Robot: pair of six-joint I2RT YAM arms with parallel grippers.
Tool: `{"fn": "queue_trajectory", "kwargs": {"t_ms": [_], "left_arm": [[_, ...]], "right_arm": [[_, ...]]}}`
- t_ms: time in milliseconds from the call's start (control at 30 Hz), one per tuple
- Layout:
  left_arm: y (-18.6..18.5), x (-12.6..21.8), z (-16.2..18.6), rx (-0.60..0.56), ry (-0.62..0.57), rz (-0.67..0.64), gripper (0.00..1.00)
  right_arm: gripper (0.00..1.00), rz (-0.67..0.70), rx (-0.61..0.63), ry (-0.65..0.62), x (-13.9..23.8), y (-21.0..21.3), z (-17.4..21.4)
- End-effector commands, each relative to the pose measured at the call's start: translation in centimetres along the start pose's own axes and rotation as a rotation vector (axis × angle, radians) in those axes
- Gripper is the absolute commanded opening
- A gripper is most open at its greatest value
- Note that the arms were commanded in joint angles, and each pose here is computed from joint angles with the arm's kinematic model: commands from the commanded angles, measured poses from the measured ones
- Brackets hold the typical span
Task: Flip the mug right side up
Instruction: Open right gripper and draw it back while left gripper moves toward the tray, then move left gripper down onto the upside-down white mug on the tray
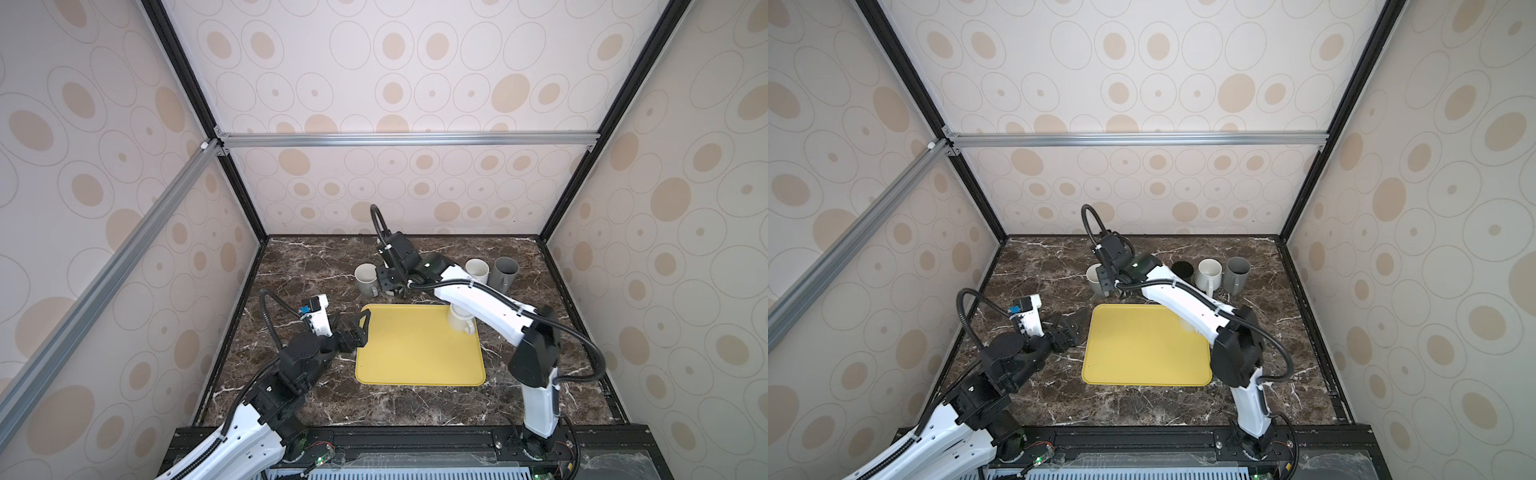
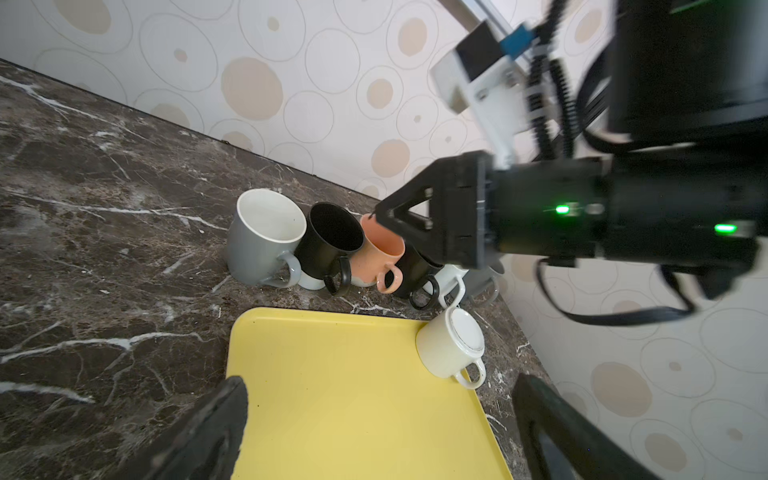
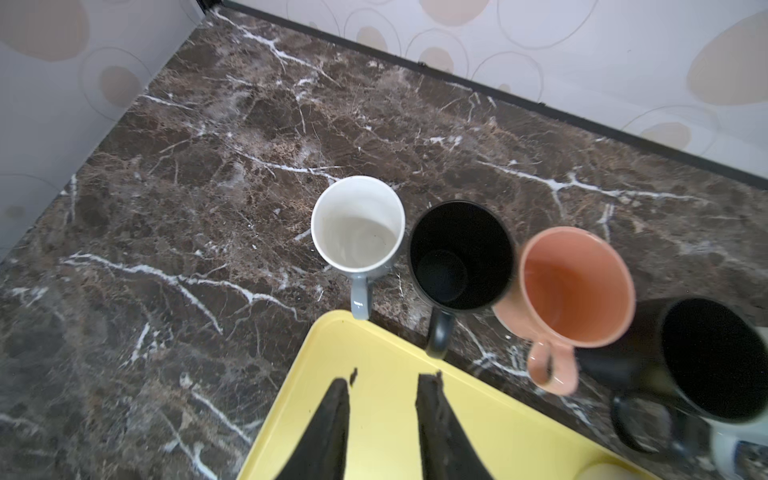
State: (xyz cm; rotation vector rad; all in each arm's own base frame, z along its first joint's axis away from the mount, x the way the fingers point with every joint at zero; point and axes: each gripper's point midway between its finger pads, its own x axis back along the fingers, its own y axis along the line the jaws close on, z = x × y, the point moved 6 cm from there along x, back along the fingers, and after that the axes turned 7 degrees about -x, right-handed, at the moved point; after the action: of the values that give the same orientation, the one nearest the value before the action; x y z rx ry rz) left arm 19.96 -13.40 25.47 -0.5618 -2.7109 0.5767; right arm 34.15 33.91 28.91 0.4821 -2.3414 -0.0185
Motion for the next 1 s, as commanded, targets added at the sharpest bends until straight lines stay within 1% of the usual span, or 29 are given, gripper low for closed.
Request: {"fn": "queue_trajectory", "kwargs": {"t_ms": [0, 200, 300, 367, 500, 600, 733, 833, 967], "left_arm": [[-1.8, -1.3, -0.6, -0.036, 0.045, 0.054, 1.00], [-3.8, -3.3, 0.3, -0.086, 0.112, 0.128, 1.00], [-4.7, -3.9, 0.5, -0.084, 0.114, 0.149, 1.00], [-5.2, -4.4, 0.9, -0.087, 0.123, 0.136, 1.00], [-7.1, -5.5, 2.1, -0.152, 0.154, 0.070, 1.00], [-9.1, -6.6, 3.0, -0.182, 0.171, 0.046, 1.00], [-11.4, -8.4, 4.6, -0.198, 0.198, 0.017, 1.00], [-13.5, -9.9, 5.5, -0.201, 0.202, 0.025, 1.00], [-16.5, -11.9, 7.1, -0.247, 0.226, 0.017, 1.00]], "right_arm": [[0.31, -0.021, -0.008, -0.094, 3.5, -1.2, -0.3], [0.31, 0.048, -0.009, -0.102, 6.8, -4.5, 2.2], [0.31, 0.058, -0.034, -0.089, 7.8, -6.3, 3.4], [0.32, 0.045, -0.078, -0.083, 8.4, -7.7, 4.1], [0.31, 0.039, -0.154, -0.077, 9.2, -10.6, 5.4], [0.31, 0.056, -0.201, -0.077, 9.8, -12.7, 6.3], [0.31, 0.189, -0.249, -0.089, 10.8, -16.2, 7.3], [0.31, 0.211, -0.296, -0.079, 11.2, -18.0, 8.3], [0.31, 0.255, -0.346, -0.105, 12.2, -20.3, 9.5]]}}
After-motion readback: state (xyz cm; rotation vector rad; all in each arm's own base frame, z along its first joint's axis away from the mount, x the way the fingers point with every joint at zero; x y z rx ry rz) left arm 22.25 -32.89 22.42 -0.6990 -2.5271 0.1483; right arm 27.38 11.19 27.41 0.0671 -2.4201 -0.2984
